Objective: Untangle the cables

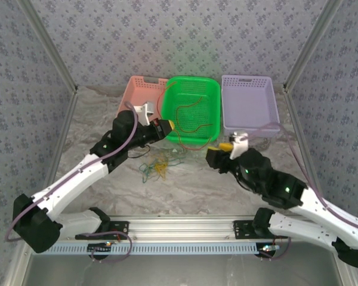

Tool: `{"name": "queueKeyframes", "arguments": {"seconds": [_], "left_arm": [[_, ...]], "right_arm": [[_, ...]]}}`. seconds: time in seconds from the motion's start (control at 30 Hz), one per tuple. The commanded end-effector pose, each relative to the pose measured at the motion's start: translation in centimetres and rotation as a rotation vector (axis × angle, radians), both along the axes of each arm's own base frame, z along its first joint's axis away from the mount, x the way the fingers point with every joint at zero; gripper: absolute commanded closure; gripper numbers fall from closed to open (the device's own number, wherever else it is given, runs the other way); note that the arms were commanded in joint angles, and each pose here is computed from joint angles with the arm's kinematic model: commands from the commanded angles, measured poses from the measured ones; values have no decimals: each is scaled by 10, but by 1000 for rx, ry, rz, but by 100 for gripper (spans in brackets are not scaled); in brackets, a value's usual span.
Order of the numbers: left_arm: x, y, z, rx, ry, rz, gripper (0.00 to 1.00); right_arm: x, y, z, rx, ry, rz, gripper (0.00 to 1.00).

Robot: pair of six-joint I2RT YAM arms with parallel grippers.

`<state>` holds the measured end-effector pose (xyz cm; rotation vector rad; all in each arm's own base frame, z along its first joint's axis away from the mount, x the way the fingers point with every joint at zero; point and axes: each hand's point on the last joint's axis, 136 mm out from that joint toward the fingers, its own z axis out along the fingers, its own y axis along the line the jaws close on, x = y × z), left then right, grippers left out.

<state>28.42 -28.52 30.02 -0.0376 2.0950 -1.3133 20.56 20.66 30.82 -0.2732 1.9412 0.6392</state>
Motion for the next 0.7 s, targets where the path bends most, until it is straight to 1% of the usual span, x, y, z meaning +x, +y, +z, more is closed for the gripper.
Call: {"name": "queueKeyframes", "arguments": {"seconds": [0.0,0.07,0.23,0.33,0.47,0.53,0.67], "left_arm": [[-10,-10,6,17,0,-101,100],[-13,-15,8,5,6,-131,100],[-18,-19,7,2,21,-164,100],[-18,-21,5,4,31,-176,100],[-19,-25,3,5,37,-187,100],[-19,-25,3,5,37,-186,100],[-19,-26,3,6,38,-190,100]], "right_arm": [[-1,50,13,-117,-89,339,42],[10,64,7,-142,-60,404,42],[27,89,-3,-132,0,506,42],[37,96,-14,-150,25,516,44],[43,103,-17,-125,40,539,46],[45,107,-21,-127,57,550,50],[50,109,-27,-125,67,550,66]]}}
